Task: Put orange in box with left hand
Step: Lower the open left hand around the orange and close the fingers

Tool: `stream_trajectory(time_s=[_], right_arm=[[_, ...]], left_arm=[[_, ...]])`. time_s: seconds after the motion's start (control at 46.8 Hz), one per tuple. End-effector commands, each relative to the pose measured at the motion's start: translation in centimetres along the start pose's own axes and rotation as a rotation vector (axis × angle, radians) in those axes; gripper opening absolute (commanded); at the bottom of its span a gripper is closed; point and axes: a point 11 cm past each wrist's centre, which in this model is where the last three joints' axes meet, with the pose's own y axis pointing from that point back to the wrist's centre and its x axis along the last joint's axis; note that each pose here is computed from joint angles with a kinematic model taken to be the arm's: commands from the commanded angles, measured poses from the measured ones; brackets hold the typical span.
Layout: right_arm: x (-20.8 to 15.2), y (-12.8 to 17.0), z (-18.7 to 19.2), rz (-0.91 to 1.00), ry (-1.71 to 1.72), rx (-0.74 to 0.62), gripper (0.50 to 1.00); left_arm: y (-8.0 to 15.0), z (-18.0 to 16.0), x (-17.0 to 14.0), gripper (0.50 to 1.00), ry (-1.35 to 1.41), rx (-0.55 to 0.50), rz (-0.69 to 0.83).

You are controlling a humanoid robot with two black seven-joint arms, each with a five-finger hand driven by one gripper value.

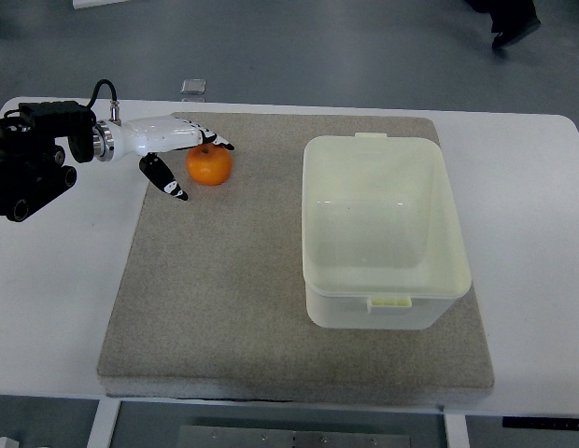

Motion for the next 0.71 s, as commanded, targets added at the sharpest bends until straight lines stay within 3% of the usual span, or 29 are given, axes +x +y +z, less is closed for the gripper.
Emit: stream_trajectory(time_s=[0.0,0.171,0.299,0.449,0.513,0.599,0.684], right_arm=[[0.00,0.00,0.04,0.000,0.000,-0.001,0.932],[0.00,0.00,0.04,0.000,0.000,-0.001,0.932],[0.00,0.00,0.04,0.000,0.000,-0.001,0.932],[0.00,0.00,0.04,0.000,0.000,-0.001,0.932],[0.00,0.00,0.04,0.000,0.000,-0.001,0.932],[0.00,0.00,0.04,0.000,0.000,-0.001,0.932],[0.01,-0.01,-0.05,0.000,0.000,0.001,0.932]], left_arm=[[-0.34,-0.02,-0.35,0.958,0.003,0.006,-0.003],[-0.32,-0.25,-0.74,0.941,0.007,0.014,-0.007],[-0.13,-0.66,-0.66,0.889,0.006,0.028,-0.005],[-0.19,-0.60,-0.68,0.769,0.005,0.027,-0.006],[-0.24,-0.54,-0.73,0.684,0.003,0.025,-0.008],[-0.30,-0.48,-0.70,0.658,0.005,0.024,-0.006],[-0.47,-0.29,-0.73,0.557,0.005,0.019,-0.006]])
